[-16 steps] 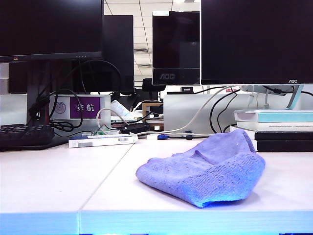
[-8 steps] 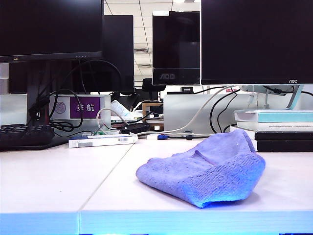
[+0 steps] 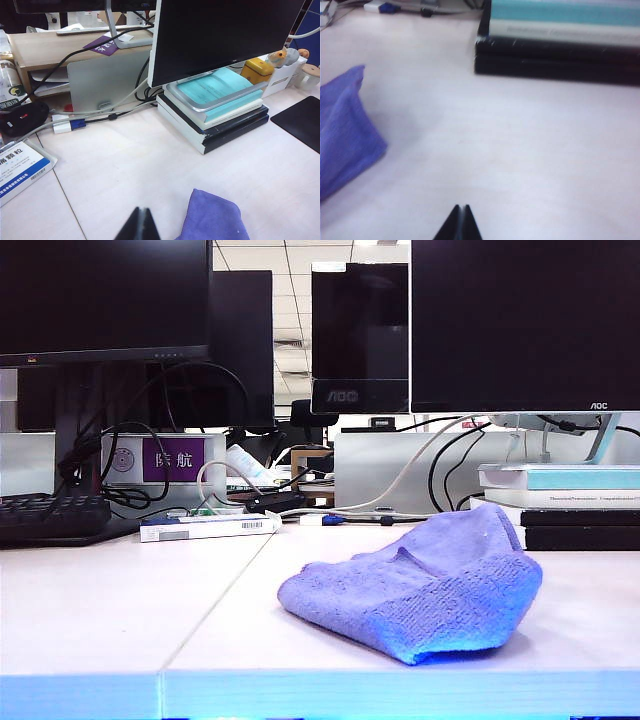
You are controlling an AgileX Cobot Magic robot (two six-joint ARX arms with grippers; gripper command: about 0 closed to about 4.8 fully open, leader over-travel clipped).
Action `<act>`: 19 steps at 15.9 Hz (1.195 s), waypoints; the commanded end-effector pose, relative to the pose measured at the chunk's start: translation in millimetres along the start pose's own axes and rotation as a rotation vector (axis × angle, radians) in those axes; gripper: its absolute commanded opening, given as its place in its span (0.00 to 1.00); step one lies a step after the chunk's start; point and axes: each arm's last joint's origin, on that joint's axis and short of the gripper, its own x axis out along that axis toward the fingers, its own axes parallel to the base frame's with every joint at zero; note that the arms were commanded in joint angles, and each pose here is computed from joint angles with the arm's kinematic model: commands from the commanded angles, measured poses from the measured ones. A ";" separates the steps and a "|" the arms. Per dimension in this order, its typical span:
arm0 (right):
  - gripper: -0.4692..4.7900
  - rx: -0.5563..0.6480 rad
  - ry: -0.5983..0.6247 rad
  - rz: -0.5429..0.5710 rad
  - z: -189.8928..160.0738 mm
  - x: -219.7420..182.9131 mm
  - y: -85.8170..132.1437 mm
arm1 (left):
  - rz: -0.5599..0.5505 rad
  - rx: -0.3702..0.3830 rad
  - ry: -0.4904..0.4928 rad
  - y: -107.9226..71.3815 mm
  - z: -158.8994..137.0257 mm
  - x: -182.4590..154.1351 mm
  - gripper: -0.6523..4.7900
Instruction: Wipe the table from front to back using the rag.
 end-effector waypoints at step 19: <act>0.21 0.027 0.008 -0.041 -3.0 1.2 -6.9 | 0.284 0.037 -0.011 14.0 2.6 -7.3 0.11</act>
